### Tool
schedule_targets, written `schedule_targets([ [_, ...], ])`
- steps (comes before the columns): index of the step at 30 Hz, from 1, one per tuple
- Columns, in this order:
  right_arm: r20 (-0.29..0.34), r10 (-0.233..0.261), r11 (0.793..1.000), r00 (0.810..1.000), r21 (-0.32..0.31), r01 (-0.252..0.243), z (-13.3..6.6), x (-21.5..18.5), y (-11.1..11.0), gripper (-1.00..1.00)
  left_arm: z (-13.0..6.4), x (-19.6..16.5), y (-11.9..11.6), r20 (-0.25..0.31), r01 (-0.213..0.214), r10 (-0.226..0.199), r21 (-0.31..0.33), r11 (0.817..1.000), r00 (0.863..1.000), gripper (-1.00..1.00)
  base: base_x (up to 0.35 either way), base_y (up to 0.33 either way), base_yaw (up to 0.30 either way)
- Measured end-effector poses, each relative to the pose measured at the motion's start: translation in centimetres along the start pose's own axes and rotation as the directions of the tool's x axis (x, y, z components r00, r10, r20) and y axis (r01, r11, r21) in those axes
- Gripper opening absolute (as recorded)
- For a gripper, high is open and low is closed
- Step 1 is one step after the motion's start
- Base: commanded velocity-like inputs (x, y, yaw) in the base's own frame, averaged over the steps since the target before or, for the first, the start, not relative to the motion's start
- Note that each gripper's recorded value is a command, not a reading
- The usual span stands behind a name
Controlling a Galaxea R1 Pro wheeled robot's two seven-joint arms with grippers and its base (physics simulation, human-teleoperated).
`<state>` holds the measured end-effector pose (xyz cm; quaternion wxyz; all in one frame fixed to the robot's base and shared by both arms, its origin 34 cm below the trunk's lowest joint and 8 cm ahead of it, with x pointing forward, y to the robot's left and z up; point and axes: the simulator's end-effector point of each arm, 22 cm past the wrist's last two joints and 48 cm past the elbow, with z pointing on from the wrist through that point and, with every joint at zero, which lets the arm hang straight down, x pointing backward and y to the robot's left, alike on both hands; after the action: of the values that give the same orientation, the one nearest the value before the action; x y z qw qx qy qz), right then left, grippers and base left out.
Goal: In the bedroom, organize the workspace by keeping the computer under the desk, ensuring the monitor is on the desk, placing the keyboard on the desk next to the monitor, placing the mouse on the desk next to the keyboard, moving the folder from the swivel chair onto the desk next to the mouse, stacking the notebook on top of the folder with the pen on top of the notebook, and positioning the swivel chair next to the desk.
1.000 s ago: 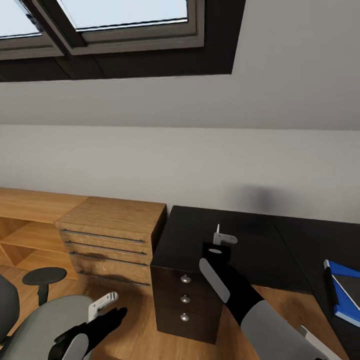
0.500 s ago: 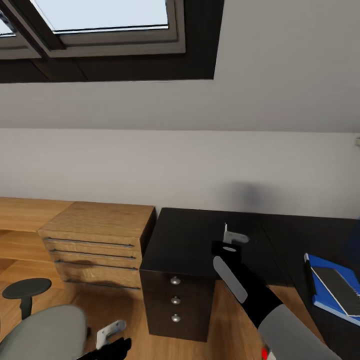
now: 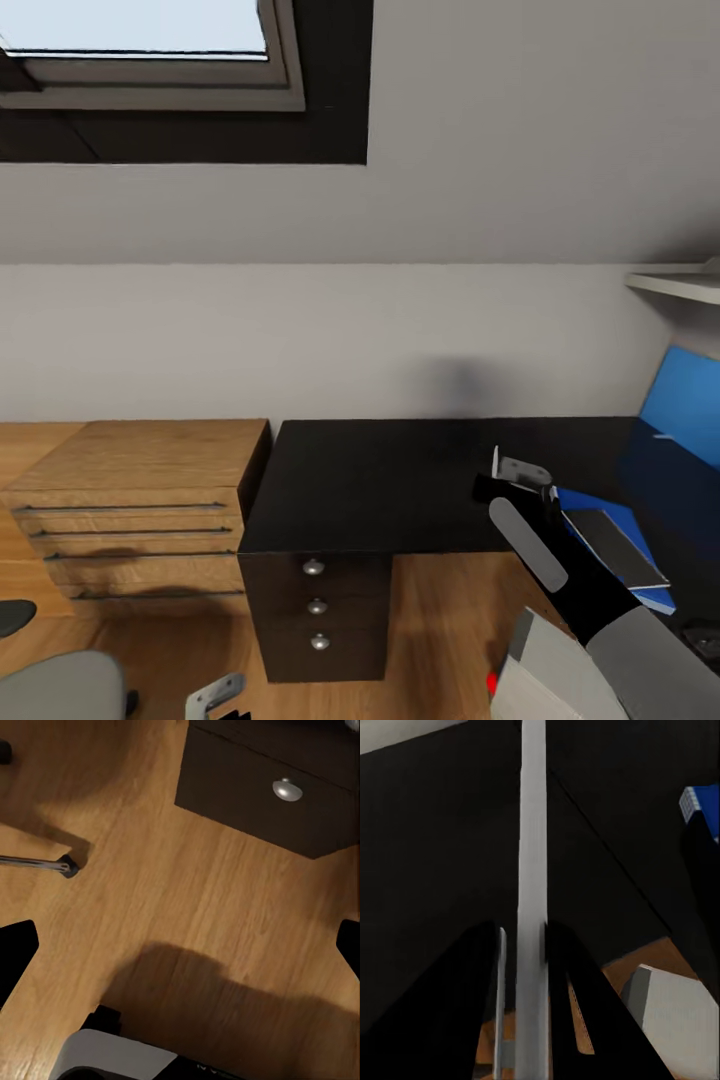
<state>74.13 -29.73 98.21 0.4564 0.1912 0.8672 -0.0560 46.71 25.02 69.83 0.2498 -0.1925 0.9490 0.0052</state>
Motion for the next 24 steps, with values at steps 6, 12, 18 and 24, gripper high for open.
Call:
schedule_targets([
  [6, -0.003, 0.006, 0.999, 1.0, -0.045, -0.006, 0.8, -1.3, -1.9, -1.0, 0.1, 0.1, 0.1, 0.003, -0.001, 0.001, -0.004, 1.0, 1.0, 1.0, 0.0, 0.0, -0.286],
  [12, -0.053, 0.021, 0.999, 0.998, -0.029, -0.023, 3.2, -0.2, -6.2, -1.0, 0.1, -0.5, 0.2, 0.048, 0.018, -0.018, -0.006, 1.0, 0.999, 1.0, 0.0, 0.0, -0.286],
  [18, -0.057, 0.051, 0.999, 0.997, 0.002, -0.051, 3.8, -0.6, -8.6, -1.0, 0.0, -0.3, -0.4, 0.048, 0.003, -0.003, 0.003, 1.0, 0.999, 1.0, 0.0, 0.0, -0.286],
  [24, -0.085, 0.059, 0.998, 0.995, 0.04, -0.055, 4.5, 0.6, -10.2, -1.0, 0.0, -0.3, -0.4, 0.049, 0.002, -0.002, 0.004, 1.0, 0.999, 1.0, 0.0, 0.0, -0.103],
])
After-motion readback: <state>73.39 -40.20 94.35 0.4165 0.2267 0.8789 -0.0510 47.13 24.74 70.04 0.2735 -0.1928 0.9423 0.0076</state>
